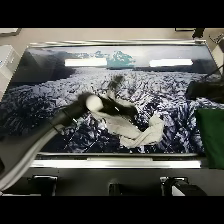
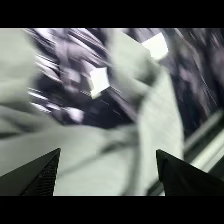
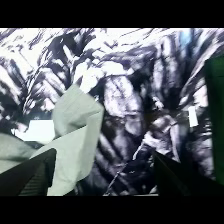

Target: Fold the clothes and pants, and hang the long-sleeved shirts on hangers.

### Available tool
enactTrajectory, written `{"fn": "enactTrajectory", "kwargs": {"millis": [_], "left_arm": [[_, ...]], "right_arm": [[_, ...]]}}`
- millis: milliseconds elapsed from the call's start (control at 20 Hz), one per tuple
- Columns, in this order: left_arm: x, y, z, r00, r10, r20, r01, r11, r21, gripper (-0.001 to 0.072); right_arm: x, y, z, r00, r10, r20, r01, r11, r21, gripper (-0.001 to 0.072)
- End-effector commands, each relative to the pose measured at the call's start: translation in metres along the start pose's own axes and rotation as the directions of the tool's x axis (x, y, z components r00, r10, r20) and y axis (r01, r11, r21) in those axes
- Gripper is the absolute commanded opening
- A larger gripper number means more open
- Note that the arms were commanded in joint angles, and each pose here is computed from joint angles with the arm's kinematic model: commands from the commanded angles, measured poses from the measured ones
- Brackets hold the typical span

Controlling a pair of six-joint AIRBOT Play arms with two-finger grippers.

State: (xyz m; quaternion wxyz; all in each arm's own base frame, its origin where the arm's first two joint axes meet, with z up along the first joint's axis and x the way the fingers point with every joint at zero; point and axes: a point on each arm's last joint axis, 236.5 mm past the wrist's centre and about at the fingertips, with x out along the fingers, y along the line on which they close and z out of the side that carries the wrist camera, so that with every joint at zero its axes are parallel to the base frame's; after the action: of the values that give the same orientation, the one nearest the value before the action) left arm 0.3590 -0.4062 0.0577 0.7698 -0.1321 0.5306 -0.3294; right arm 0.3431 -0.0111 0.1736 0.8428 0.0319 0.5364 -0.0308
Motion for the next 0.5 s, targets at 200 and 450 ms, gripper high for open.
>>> {"fn": "enactTrajectory", "kwargs": {"millis": [200,450], "left_arm": [[-0.092,0.231,0.047,0.973,0.231,0.023,-0.204,0.896,-0.394,0.071],[-0.049,0.272,0.012,0.966,0.243,-0.085,-0.255,0.857,-0.447,0.071]], "right_arm": [[0.115,0.024,-0.079,0.923,0.096,-0.373,-0.082,0.995,0.053,0.0705],[0.159,0.033,-0.106,0.87,0.135,-0.475,-0.092,0.989,0.112,0.0705]]}}
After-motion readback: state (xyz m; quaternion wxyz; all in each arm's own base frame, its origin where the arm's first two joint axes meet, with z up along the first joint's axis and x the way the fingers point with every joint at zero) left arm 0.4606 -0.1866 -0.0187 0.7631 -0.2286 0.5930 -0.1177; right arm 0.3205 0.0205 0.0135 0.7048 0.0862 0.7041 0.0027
